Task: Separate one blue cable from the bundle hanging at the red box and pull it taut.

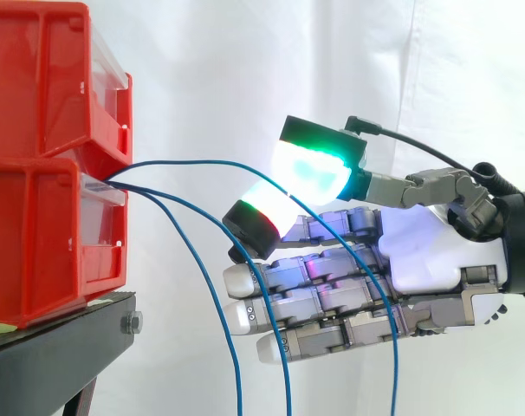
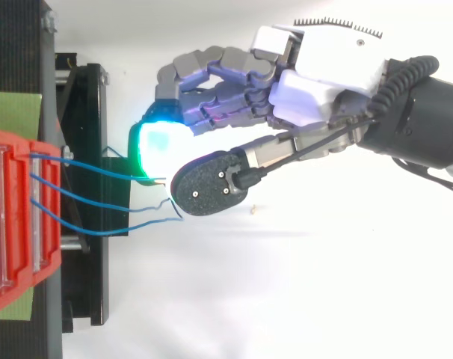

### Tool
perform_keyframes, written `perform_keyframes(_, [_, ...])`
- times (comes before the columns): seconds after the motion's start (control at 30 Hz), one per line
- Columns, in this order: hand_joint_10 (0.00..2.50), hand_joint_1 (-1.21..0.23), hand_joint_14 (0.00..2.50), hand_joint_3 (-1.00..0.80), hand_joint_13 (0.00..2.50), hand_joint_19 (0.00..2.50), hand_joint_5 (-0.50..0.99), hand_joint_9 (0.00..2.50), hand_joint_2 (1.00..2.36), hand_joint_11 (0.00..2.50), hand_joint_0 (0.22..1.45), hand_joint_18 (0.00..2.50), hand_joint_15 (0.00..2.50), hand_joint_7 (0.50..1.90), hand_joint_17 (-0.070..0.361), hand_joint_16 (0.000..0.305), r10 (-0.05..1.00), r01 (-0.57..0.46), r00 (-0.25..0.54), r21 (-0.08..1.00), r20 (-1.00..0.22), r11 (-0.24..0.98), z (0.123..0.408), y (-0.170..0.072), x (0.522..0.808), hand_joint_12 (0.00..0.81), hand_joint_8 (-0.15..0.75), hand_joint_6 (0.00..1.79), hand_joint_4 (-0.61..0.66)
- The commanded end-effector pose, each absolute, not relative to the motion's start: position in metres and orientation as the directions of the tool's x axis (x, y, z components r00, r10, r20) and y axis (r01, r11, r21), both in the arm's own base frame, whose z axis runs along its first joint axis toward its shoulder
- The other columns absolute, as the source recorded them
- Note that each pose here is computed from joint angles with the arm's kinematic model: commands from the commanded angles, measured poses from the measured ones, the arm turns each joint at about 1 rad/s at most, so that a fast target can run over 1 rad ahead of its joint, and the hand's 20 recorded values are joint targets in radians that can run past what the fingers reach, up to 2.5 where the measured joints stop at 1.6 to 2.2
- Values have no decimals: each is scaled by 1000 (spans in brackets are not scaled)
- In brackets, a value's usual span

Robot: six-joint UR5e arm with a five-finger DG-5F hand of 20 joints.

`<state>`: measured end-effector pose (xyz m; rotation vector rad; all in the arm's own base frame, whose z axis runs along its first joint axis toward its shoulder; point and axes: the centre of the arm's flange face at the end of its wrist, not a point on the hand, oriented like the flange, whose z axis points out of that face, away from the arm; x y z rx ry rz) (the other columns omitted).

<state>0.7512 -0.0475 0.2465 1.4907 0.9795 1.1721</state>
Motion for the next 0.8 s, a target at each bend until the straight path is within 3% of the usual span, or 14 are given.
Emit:
perform_keyframes(0.0, [17, -766, 10, -500, 622, 6, -300, 596, 1000, 746, 746, 468, 222, 1069, 21, 9, 955, 27, 219, 978, 199, -209, 247, -47, 751, 159, 164, 776, 84])
perform_keyframes(0.2, [15, -729, 15, -500, 778, 76, -297, 625, 1000, 788, 712, 535, 397, 1072, 24, 11, 955, 43, 222, 976, 198, -212, 230, -48, 753, 184, 173, 771, 90])
perform_keyframes(0.37, [15, -715, 25, -500, 1032, 190, -296, 621, 1000, 808, 712, 629, 704, 1068, 30, 13, 946, 24, 220, 969, 237, -248, 210, -45, 760, 225, 182, 770, 93])
perform_keyframes(0.63, [16, -691, 26, -500, 1246, 363, -296, 707, 1000, 1013, 722, 744, 1257, 1031, 39, 17, 947, 19, 216, 968, 239, -249, 210, -44, 761, 214, 210, 780, 111])
perform_keyframes(0.77, [15, -685, 21, -500, 1296, 383, -296, 736, 1000, 1053, 724, 751, 1400, 1024, 41, 18, 948, 18, 214, 969, 237, -246, 210, -41, 761, 207, 217, 783, 115])
